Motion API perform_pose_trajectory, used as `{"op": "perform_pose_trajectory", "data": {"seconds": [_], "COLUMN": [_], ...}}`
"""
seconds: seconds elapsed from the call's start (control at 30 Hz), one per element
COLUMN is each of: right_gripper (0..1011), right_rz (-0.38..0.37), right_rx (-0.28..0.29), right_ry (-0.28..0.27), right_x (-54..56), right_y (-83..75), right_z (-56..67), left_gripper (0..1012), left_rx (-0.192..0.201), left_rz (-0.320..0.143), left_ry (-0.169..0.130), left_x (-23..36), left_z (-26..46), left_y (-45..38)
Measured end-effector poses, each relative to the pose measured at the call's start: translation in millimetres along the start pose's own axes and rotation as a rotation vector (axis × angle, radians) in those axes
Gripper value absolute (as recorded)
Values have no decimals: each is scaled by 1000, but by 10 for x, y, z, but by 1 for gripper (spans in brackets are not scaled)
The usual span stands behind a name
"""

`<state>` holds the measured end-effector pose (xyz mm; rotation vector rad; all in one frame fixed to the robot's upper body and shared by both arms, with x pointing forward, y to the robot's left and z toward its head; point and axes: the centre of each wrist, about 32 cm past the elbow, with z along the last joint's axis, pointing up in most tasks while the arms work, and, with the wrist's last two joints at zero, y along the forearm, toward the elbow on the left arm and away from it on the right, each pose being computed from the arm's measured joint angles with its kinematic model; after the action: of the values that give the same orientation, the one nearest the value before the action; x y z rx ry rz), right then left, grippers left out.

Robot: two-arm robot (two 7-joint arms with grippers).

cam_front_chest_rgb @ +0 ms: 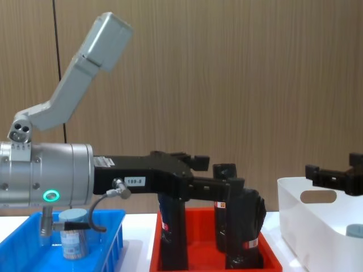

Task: Pick the cotton swabs from the blue box and place them into the white box.

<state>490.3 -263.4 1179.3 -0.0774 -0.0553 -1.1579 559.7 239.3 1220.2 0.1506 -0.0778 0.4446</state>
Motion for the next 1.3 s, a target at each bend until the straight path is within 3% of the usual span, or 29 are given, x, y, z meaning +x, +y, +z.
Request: {"op": "perform_pose_trajectory", "data": {"seconds": [0.23, 0.5, 1.3], "right_gripper": [1002, 1002, 1002], "right_rz": [-33, -65, -75], "right_rx": [43, 78, 89], "right_ry": [17, 34, 39], "right_x": [-211, -369, -420], "right_y": [-152, -284, -329], "right_z": [45, 101, 119], "left_gripper": [1004, 1004, 1004], "left_rx": [-1, -6, -35], "left_rz": [76, 167, 427], "left_ry": [-16, -34, -83], "left_x": [-88, -193, -489], "left_z": [-18, -32, -54], "left_y": [-14, -32, -70]}}
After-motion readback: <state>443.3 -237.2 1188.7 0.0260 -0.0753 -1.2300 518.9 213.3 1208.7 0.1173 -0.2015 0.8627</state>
